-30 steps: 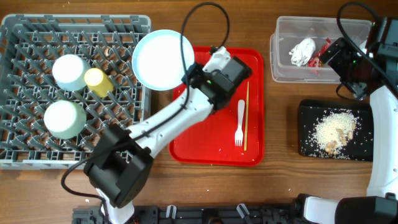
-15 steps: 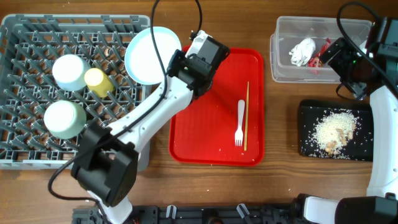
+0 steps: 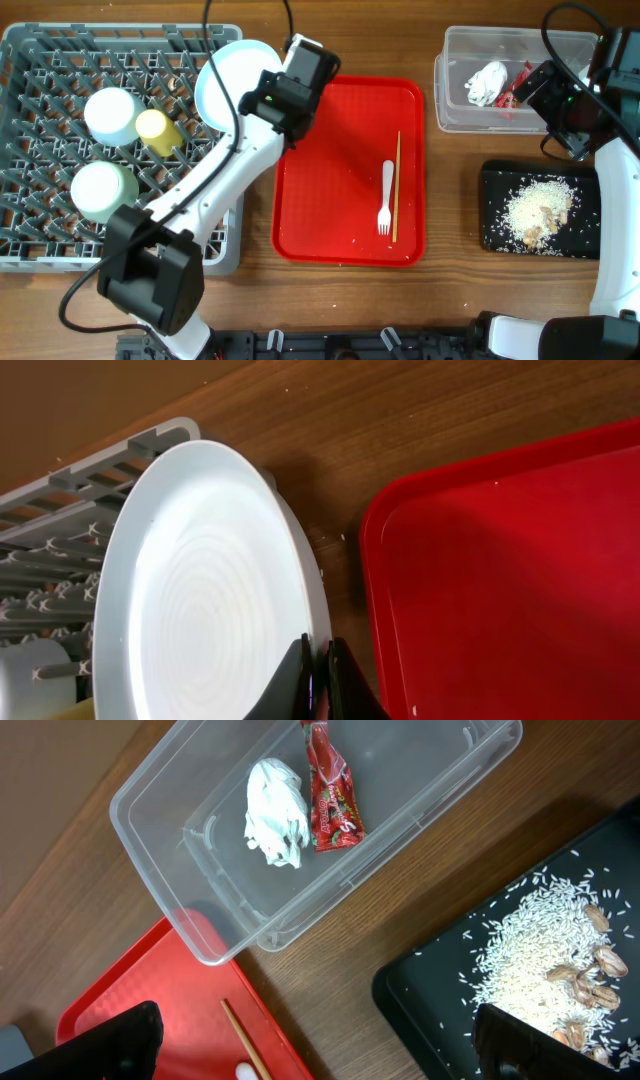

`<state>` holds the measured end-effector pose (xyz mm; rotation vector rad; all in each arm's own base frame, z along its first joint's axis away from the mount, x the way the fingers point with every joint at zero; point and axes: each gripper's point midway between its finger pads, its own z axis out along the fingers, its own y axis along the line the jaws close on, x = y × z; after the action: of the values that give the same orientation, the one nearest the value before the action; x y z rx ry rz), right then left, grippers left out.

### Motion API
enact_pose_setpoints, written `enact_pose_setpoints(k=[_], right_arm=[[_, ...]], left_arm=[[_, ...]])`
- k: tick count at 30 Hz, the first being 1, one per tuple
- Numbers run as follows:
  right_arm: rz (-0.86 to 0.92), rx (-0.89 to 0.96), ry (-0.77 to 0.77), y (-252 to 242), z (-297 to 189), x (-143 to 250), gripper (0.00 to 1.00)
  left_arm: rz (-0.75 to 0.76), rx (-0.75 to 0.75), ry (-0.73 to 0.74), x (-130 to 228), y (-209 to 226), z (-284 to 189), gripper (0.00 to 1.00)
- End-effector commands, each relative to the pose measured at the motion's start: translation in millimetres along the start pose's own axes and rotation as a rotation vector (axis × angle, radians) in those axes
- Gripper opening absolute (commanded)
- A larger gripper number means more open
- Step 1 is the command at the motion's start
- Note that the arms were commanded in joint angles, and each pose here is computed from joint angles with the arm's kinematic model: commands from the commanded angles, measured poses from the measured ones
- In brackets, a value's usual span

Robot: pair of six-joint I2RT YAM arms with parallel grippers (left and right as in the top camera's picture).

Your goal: Sort waste into correct bins and load items into the dishwasher rack

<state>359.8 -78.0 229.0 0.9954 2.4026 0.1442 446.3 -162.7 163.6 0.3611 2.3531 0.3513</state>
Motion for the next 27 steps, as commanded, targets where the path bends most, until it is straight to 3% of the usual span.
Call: enact_pose_setpoints(k=[1, 9, 13, 18, 19, 20, 21, 22, 25, 27], right_arm=[[-0.019, 0.007, -0.028, -1.4, -6.0, -4.8, 1.0], [-0.019, 0.007, -0.028, -1.4, -6.0, -4.8, 1.0], [-0.019, 0.007, -0.028, -1.4, -6.0, -4.8, 1.0], [-0.019, 0.007, -0.028, -1.4, -6.0, -4.8, 1.0], [-0.019, 0.007, -0.028, -1.4, -6.0, -4.8, 1.0], [-0.019, 0.007, -0.028, -1.4, -6.0, -4.8, 1.0], [-0.019, 0.007, -0.028, -1.4, -6.0, -4.8, 1.0], [-0.019, 0.007, -0.028, -1.4, -6.0, -4.8, 1.0], [-0.019, 0.007, -0.028, -1.4, -6.0, -4.8, 1.0], [-0.018, 0.007, -0.028, -1.4, -6.0, -4.8, 1.0]], left_arm=[[-0.112, 0.07, -0.059, -21.3, 16.1, -17.9, 0.04], [-0.228, 0.09, -0.097, -31.4, 50.6, -31.3, 0.04], [-0.22, 0.174, -0.072, -26.7, 37.5, -30.8, 0.04], [-0.192, 0.405, -0.007, -15.6, -8.6, -30.5, 0.04], [-0.187, 0.446, 0.009, -12.7, -17.5, -30.9, 0.07], [-0.182, 0.511, 0.034, -7.9, -29.9, -31.3, 0.17], [-0.176, 0.563, 0.057, -3.5, -41.2, -31.0, 0.36], [-0.171, 0.6, 0.073, -0.6, -50.1, -30.5, 0.49], [-0.12, 0.687, 0.12, 11.7, -87.8, -28.9, 0.6], [-0.019, 0.668, 0.148, 27.7, -121.1, -21.4, 0.7]])
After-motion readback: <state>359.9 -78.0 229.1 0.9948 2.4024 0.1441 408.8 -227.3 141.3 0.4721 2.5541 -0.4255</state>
